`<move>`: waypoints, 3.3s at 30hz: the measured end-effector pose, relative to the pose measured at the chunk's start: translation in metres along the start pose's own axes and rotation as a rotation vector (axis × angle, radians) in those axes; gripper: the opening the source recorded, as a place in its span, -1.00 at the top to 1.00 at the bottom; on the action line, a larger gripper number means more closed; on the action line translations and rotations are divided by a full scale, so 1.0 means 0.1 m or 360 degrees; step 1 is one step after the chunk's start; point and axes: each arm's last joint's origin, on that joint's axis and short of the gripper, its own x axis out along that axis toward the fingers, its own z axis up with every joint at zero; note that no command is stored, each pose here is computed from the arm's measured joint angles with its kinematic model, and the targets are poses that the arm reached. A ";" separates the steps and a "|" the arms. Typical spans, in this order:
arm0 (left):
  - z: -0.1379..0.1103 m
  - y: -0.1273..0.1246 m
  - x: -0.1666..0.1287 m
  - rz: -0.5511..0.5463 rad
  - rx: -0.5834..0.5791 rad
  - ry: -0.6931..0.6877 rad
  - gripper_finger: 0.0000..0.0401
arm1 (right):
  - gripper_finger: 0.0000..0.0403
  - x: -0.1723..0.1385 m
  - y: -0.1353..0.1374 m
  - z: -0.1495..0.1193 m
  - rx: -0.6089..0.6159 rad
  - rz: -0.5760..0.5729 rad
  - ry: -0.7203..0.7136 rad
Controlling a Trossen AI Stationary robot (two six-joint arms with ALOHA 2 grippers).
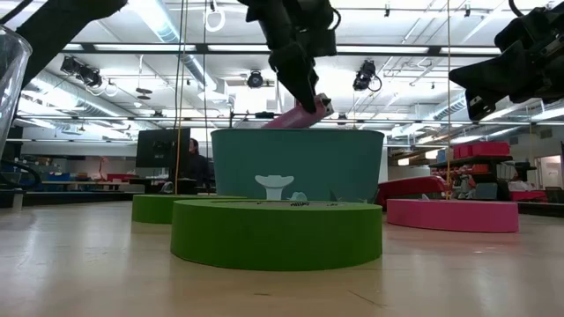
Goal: Pick and place Stapler, Stapler remover, tape
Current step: Put the pink stapler in the blue bin, then put the top green tape in the left transparent bin
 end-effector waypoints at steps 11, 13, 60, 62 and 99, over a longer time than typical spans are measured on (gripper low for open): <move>-0.04 -0.01 0.39 -0.0089 -0.0006 0.0099 -0.21 | 0.97 0.00 0.00 0.00 0.0001 0.0010 -0.0003; -0.05 0.00 0.44 -0.0098 -0.0008 0.0117 -0.21 | 0.97 0.00 0.00 0.00 0.0001 0.0012 -0.0002; -0.14 0.03 0.77 0.0043 -0.0074 0.0315 -0.72 | 0.97 0.00 0.00 0.00 0.0000 0.0012 -0.0005; -0.14 0.04 0.72 0.0069 -0.0069 0.0344 -0.72 | 0.97 0.00 0.00 0.00 0.0000 0.0012 -0.0006; 0.01 -0.06 -0.39 -0.0007 -0.0467 0.0261 -0.72 | 0.97 0.00 0.00 0.00 0.0000 0.0012 -0.0004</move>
